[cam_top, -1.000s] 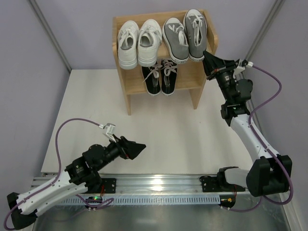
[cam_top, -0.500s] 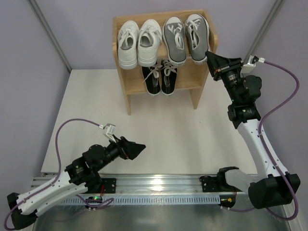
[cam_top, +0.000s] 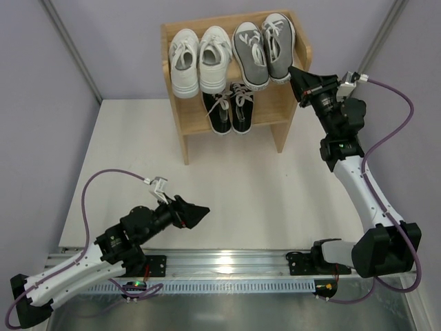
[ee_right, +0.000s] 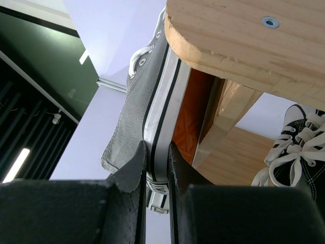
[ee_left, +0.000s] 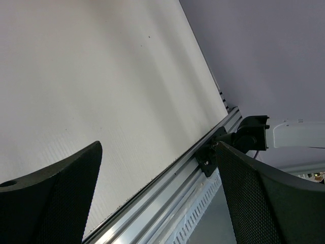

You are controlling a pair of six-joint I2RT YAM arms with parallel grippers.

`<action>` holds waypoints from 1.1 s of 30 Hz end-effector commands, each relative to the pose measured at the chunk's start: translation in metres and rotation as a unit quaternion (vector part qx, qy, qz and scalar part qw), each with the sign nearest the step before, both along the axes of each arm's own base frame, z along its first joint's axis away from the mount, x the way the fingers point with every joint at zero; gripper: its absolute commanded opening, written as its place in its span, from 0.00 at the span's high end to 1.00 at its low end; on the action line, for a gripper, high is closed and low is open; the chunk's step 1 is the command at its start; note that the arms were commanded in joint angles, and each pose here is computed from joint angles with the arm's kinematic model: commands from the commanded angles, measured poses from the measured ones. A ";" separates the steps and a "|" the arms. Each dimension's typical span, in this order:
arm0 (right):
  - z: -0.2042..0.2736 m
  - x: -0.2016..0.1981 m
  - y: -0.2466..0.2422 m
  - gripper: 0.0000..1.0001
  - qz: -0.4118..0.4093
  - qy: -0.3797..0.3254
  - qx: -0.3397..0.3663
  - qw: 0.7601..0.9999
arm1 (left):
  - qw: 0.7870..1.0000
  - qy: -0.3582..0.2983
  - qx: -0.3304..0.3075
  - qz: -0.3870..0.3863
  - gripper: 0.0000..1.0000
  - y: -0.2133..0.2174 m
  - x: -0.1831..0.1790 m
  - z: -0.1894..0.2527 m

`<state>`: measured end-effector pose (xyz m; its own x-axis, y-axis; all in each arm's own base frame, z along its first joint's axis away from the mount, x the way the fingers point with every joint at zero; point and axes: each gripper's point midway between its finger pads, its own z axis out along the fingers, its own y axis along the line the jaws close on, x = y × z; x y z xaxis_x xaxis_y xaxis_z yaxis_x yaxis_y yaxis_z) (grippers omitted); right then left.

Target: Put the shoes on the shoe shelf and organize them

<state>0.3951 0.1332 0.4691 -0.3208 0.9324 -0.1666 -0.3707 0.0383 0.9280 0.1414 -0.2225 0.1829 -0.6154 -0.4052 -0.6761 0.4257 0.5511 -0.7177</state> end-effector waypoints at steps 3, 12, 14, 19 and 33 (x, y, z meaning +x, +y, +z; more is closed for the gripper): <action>0.035 -0.011 0.005 0.96 0.025 -0.054 0.032 0.998 | 1.000 -0.005 -0.012 -0.002 0.10 -0.005 0.002 0.006; 0.040 -0.031 -0.013 0.23 -0.038 -0.050 -0.001 0.998 | 1.000 -0.005 -0.012 -0.002 0.09 -0.003 0.001 0.006; 0.029 -0.034 -0.021 0.18 -0.072 -0.023 -0.031 0.997 | 1.000 -0.006 -0.014 0.000 0.10 -0.001 0.000 0.007; 0.039 -0.065 -0.044 0.16 -0.139 -0.021 -0.072 0.987 | 1.000 -0.008 -0.017 0.004 0.10 0.001 0.001 0.008; -0.045 -0.151 0.005 0.12 0.019 -0.101 -0.404 0.909 | 0.996 -0.077 -0.039 -0.022 0.02 -0.001 -0.004 0.060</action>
<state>0.2666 0.1204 0.4735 -0.1424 0.6755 -0.7234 -0.4695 0.5974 0.6502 0.1402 -0.2222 0.1967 -0.5894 -0.4073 -0.6977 0.4666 0.5334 -0.7056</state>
